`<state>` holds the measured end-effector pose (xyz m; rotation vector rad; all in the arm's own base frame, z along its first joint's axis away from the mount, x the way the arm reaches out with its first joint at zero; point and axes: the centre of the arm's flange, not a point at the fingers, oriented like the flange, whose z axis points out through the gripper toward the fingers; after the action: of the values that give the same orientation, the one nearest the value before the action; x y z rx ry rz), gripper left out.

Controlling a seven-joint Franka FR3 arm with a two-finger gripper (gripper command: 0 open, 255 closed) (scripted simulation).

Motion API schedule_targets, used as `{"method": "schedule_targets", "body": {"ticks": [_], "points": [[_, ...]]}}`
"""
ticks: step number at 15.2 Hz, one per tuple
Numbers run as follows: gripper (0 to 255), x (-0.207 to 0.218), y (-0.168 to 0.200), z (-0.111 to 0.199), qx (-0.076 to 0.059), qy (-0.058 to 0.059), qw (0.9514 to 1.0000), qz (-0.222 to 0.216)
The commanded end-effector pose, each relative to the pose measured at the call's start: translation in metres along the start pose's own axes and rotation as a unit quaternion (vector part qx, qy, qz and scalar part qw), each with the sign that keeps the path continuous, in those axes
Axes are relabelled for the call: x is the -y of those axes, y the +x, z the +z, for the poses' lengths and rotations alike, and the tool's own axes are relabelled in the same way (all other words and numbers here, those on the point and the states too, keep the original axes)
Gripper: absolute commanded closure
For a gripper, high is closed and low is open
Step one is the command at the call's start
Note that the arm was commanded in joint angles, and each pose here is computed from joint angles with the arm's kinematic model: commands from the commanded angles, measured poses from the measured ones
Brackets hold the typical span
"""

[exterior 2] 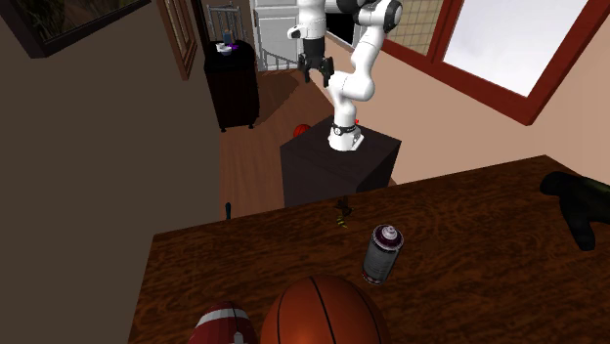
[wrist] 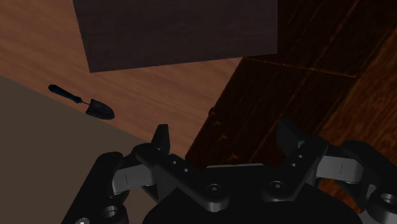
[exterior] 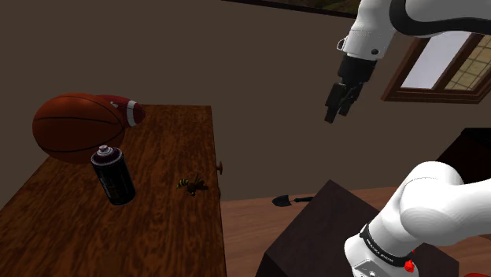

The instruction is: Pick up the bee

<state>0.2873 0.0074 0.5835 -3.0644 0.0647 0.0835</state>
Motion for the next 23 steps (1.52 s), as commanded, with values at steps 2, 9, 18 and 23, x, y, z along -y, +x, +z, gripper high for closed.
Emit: {"method": "schedule_targets", "body": {"ticks": [2, 9, 18, 23], "points": [[0, 0.009, 0.007, 0.006, -0.002, -0.003, 1.0, -0.004], [0, 0.076, 0.056, 0.052, -0.017, -0.023, 0.9991, -0.031], [0, 0.162, 0.115, 0.112, -0.036, -0.048, 0.996, -0.067], [0, 0.211, 0.146, 0.147, -0.047, -0.062, 0.9932, -0.086]]}}
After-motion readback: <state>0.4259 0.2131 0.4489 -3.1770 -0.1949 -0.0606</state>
